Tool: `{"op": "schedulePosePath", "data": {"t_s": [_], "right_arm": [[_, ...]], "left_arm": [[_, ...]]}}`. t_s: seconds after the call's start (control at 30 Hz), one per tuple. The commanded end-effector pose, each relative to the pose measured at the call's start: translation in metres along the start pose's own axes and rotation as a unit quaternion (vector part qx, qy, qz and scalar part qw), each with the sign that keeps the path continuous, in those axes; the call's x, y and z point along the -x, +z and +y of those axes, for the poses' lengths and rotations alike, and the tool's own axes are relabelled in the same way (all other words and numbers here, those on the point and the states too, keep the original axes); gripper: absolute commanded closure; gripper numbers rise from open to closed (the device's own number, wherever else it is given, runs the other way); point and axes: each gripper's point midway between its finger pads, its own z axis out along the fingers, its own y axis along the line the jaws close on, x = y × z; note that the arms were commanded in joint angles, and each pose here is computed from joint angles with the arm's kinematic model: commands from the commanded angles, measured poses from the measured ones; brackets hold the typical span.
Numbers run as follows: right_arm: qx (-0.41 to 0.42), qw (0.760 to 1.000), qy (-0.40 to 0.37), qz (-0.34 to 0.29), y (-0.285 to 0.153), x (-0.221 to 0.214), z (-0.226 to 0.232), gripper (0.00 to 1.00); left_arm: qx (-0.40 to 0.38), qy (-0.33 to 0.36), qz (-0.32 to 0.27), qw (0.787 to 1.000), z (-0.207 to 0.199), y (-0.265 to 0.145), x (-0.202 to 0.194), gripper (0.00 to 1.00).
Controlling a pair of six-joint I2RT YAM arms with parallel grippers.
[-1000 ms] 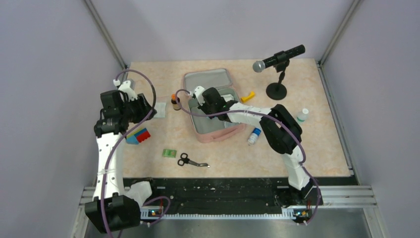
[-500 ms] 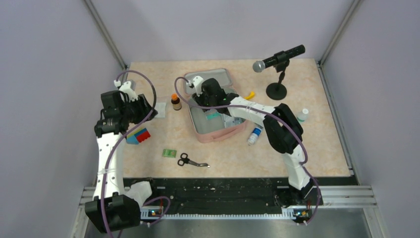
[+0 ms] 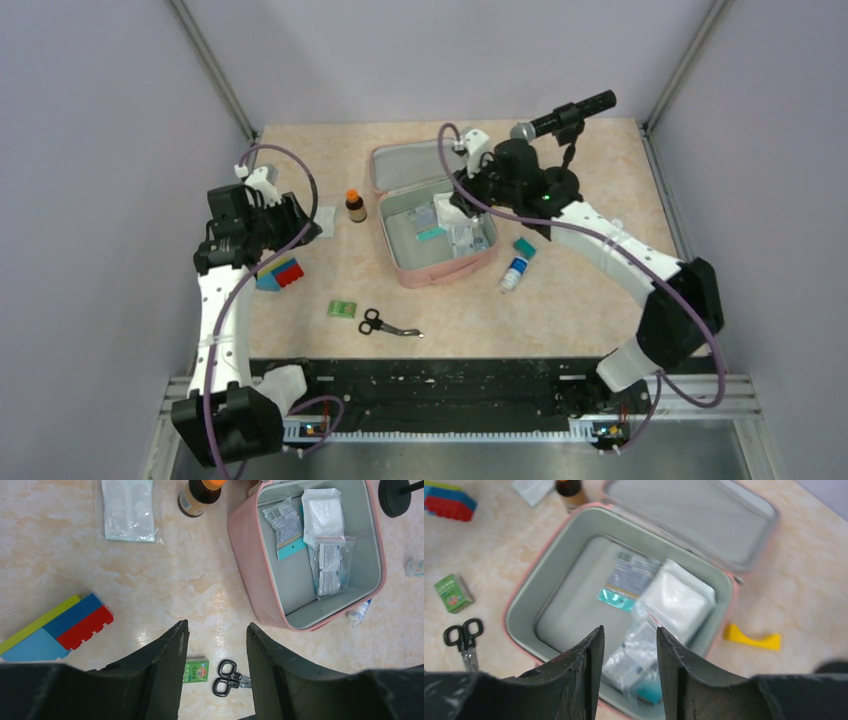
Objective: Organize the medicine kit
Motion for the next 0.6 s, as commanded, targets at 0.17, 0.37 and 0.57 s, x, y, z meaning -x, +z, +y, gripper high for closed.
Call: {"op": "schedulePosePath", "data": {"t_s": [0.17, 0.37, 0.57], "right_arm": [[-0.198, 0.954, 0.196, 0.113, -0.088, -0.126, -0.042, 0.33], [-0.229, 0.910, 0.306, 0.162, -0.105, -0.191, -0.068, 0.37], [-0.194, 0.899, 0.356, 0.168, -0.100, -0.214, -0.070, 0.41]], "left_arm": [[-0.021, -0.006, -0.016, 1.000, -0.003, 0.012, 0.018, 0.50], [-0.019, -0.013, 0.002, 1.000, -0.001, 0.017, 0.013, 0.51], [-0.017, -0.013, 0.007, 1.000, 0.001, 0.019, 0.013, 0.51]]}}
